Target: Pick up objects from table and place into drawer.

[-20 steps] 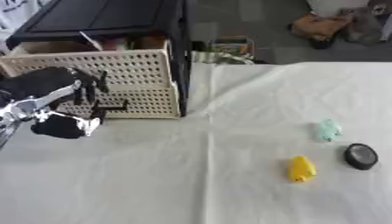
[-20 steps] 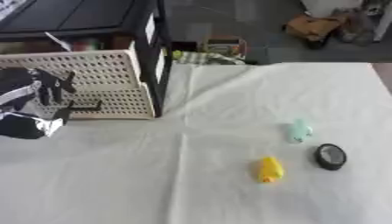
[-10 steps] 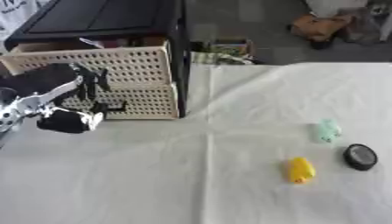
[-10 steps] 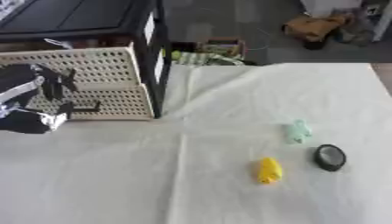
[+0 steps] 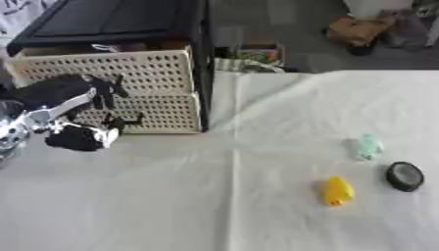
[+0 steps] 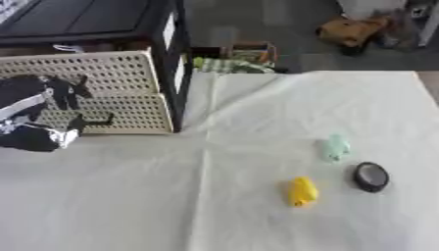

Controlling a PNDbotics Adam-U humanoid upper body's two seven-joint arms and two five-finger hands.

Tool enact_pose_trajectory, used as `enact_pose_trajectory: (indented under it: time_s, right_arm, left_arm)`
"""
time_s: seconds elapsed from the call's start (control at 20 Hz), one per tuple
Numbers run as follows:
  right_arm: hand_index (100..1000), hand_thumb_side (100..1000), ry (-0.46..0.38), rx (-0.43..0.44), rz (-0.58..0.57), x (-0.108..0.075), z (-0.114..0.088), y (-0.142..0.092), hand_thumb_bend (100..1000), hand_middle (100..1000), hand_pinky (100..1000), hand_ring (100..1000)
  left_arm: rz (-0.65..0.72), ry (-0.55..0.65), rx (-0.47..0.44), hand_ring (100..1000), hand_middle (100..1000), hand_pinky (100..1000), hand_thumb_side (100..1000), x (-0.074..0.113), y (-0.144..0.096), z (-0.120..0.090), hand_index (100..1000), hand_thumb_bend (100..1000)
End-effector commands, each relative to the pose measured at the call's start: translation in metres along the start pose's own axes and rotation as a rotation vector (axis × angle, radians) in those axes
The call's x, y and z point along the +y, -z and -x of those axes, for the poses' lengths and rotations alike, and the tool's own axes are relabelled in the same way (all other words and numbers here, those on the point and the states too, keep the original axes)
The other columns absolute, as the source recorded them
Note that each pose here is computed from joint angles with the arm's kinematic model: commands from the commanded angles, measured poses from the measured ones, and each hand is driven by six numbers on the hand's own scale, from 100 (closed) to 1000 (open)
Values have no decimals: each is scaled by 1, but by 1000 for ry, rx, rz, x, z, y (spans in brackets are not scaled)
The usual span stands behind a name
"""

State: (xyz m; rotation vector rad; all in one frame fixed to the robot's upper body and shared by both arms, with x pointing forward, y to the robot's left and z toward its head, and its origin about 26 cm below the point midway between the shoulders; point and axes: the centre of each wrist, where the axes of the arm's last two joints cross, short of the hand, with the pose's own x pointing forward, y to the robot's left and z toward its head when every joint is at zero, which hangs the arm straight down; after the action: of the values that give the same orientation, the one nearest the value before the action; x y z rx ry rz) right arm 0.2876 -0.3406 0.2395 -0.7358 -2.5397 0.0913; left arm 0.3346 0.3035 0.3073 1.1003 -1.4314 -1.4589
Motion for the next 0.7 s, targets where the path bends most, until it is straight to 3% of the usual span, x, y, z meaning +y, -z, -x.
enact_pose_trajectory:
  time_s: [0.05, 0.15, 0.2, 0.7]
  right_arm:
    - [770, 1000, -1, -26, 2, -4, -5, 5, 288, 429, 693, 686]
    - [770, 1000, 0, -24, 2, -4, -5, 5, 286, 431, 693, 687]
    - [770, 1000, 0, -23, 3, -4, -5, 5, 285, 432, 693, 687]
    - [770, 1000, 9, -11, 7, -4, -4, 3, 276, 438, 694, 690]
  left_arm:
    - [-5, 19, -12, 684, 807, 375, 408, 11, -5, -2, 1000, 105]
    - [14, 20, -24, 667, 758, 374, 408, 10, -8, -4, 983, 105]
    - [24, 25, -32, 636, 723, 360, 408, 10, -10, -5, 926, 105]
    - [107, 49, -143, 535, 604, 278, 408, 1, -37, -22, 809, 105]
